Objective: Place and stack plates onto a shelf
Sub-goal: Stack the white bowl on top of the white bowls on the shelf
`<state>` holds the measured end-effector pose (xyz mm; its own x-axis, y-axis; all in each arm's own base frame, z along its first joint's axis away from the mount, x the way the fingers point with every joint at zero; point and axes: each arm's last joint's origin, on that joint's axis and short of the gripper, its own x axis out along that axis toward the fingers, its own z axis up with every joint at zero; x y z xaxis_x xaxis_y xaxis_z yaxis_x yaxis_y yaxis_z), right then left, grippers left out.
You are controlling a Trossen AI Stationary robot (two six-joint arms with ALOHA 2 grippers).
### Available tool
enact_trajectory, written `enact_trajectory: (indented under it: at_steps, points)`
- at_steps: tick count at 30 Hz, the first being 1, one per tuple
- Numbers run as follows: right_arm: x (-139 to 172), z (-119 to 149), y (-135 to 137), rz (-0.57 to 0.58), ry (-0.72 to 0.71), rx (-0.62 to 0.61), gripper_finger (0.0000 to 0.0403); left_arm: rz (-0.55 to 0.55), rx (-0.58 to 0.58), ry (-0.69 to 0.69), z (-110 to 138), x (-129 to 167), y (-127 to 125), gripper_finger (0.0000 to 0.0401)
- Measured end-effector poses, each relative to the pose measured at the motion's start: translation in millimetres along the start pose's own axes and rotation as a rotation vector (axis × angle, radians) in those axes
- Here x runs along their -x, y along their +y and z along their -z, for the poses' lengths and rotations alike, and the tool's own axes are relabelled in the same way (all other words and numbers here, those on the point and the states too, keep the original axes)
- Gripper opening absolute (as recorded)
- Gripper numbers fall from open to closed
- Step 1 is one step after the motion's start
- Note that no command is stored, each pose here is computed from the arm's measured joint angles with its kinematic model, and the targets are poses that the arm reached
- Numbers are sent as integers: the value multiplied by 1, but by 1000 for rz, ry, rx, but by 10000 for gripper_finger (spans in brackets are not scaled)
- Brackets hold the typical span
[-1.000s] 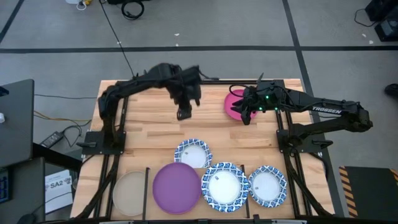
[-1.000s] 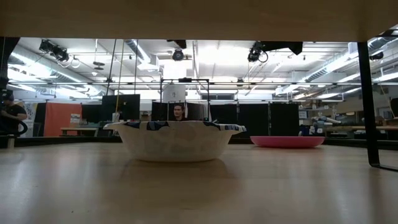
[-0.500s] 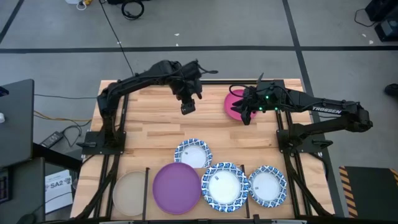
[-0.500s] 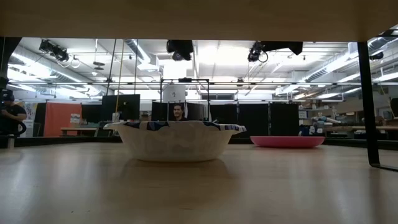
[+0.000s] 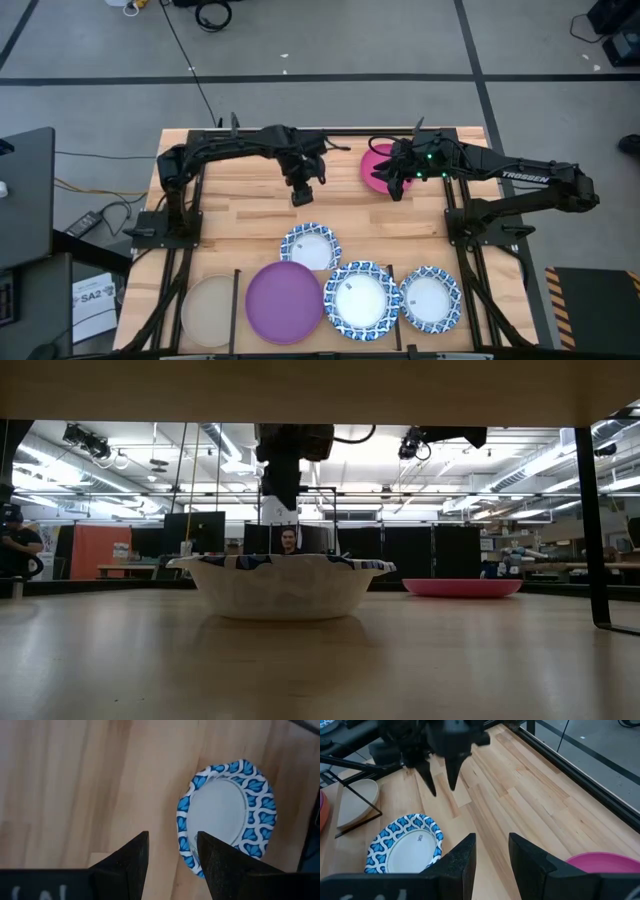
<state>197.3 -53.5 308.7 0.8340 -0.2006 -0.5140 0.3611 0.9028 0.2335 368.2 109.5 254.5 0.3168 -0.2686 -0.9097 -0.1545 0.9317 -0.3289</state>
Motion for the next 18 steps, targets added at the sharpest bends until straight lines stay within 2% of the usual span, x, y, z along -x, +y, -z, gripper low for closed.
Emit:
enact_trajectory:
  at_steps: [12, 18]
  points:
    - [0, 0, 0, 0, 0, 0, 121, 17, -42, -7, 10, -43, -13, 173]
    - [0, 0, 0, 0, 0, 0, 121, 19, -28, -10, 15, -53, -11, 173]
